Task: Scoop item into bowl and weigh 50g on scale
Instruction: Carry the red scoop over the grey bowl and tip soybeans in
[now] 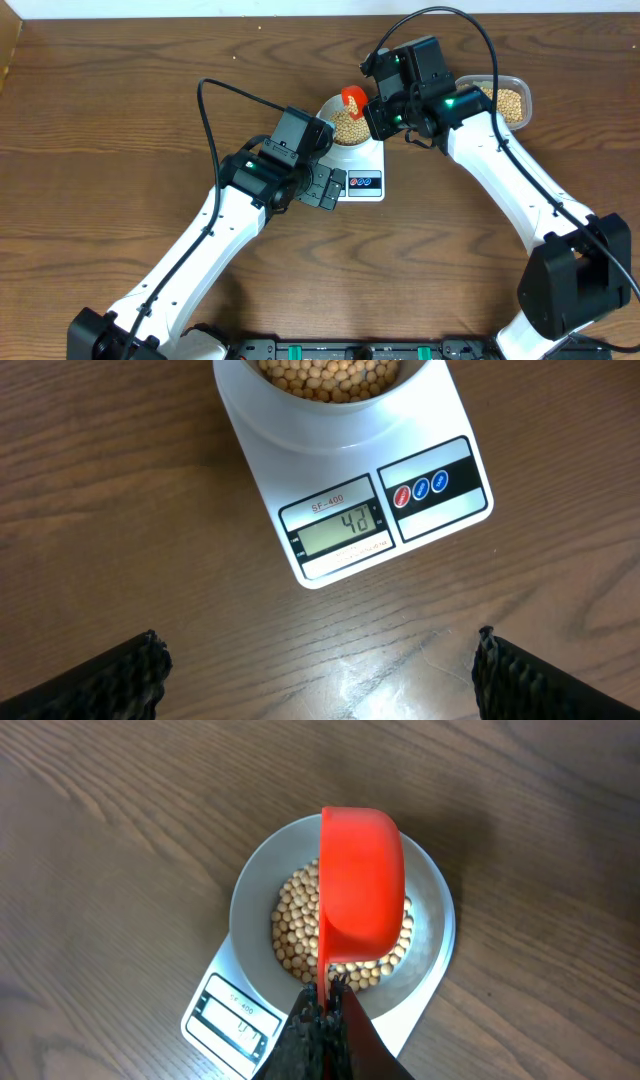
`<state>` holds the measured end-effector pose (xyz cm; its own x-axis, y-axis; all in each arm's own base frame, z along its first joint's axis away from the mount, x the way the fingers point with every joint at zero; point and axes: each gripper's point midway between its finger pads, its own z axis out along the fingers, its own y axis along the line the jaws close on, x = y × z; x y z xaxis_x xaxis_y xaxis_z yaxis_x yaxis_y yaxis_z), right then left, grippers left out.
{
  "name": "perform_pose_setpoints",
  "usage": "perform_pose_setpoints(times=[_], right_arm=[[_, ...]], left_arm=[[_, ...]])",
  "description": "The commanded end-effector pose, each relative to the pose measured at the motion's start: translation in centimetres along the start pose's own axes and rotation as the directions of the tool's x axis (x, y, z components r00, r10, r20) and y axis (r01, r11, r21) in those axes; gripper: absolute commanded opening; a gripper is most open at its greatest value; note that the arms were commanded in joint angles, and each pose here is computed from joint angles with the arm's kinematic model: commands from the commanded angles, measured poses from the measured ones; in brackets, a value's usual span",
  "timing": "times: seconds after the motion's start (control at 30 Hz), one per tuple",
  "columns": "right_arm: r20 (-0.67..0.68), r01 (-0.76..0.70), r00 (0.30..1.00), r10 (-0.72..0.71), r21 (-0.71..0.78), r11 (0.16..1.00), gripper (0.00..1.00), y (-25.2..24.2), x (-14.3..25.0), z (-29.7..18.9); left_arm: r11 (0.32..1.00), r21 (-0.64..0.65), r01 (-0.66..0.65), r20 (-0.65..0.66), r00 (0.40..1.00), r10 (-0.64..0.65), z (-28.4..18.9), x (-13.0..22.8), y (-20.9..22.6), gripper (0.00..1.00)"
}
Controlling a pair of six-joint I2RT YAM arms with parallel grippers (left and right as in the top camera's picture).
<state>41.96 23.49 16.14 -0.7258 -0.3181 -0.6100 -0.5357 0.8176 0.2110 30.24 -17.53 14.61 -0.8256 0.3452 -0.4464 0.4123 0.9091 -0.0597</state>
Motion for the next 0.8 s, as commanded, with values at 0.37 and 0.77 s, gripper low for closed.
perform_pose_setpoints(times=[0.37,0.77], right_arm=[[0.017,0.027,0.999,-0.027,0.004,1.000,0.01,0.31,-0.46,-0.65],[0.018,0.132,0.991,-0.132,0.003,0.991,0.01,0.37,-0.46,-0.65]], left_arm=[[1.000,0.001,-0.016,0.009,1.000,0.016,-0.36,-0.19,0.03,0.99],[1.000,0.001,-0.016,0.009,1.000,0.016,-0.36,-0.19,0.03,0.99]])
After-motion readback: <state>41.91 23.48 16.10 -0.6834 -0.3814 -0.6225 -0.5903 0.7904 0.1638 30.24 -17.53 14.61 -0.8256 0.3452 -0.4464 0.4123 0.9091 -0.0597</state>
